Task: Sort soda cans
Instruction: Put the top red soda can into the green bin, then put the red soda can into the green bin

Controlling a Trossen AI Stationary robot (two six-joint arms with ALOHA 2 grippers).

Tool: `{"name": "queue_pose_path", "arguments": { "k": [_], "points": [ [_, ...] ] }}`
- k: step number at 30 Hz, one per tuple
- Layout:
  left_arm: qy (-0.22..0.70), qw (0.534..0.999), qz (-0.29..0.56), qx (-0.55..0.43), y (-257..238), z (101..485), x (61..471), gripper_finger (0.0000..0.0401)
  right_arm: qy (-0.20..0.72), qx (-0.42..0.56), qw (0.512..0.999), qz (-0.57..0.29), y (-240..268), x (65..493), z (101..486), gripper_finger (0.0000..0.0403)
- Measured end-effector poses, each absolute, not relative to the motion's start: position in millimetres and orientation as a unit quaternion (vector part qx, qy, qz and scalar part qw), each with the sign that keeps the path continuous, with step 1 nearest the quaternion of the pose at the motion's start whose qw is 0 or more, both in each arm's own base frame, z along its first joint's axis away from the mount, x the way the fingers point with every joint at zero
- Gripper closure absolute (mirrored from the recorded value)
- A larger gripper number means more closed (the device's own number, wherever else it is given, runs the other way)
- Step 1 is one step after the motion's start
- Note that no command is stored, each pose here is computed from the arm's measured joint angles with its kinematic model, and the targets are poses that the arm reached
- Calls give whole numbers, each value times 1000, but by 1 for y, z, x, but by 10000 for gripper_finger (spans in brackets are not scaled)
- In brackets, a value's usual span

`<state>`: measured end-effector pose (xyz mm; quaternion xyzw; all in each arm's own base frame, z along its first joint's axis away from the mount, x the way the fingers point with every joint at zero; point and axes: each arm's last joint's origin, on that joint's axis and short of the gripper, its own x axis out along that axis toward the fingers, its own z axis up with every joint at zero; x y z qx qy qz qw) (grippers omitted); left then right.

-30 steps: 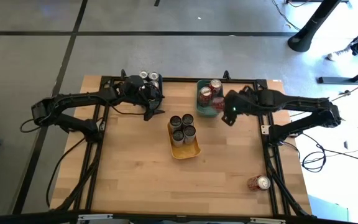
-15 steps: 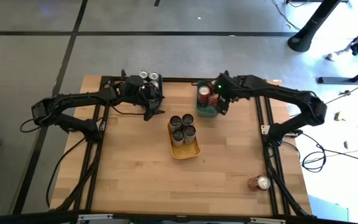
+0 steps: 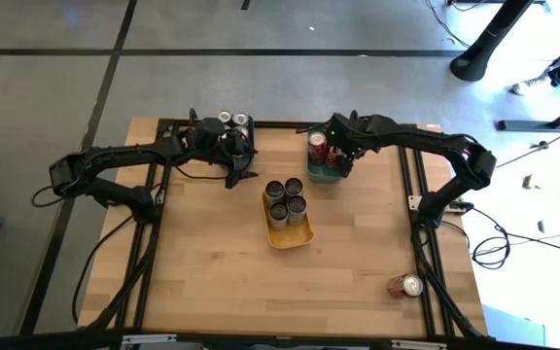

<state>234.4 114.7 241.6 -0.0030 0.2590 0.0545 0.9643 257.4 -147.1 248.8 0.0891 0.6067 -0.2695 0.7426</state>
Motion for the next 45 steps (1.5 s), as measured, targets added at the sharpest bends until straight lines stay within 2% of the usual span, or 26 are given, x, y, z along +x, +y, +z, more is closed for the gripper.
{"name": "queue_pose_path", "arguments": {
  "k": [16,23,28,37,45],
  "points": [
    [257,965,55,-2,115,242,235,31,609,82,739,-278,-152,266,235,50],
    [257,965,55,-2,115,242,235,31,601,75,743,-284,-153,268,236,44],
    [257,965,55,-3,115,242,235,31,624,77,726,-277,-150,265,252,43],
    [258,965,56,-9,115,242,235,31,641,93,716,-260,-103,250,309,43],
    [257,965,56,-9,115,242,235,31,631,129,732,-220,-33,227,330,42]
  ]
}}
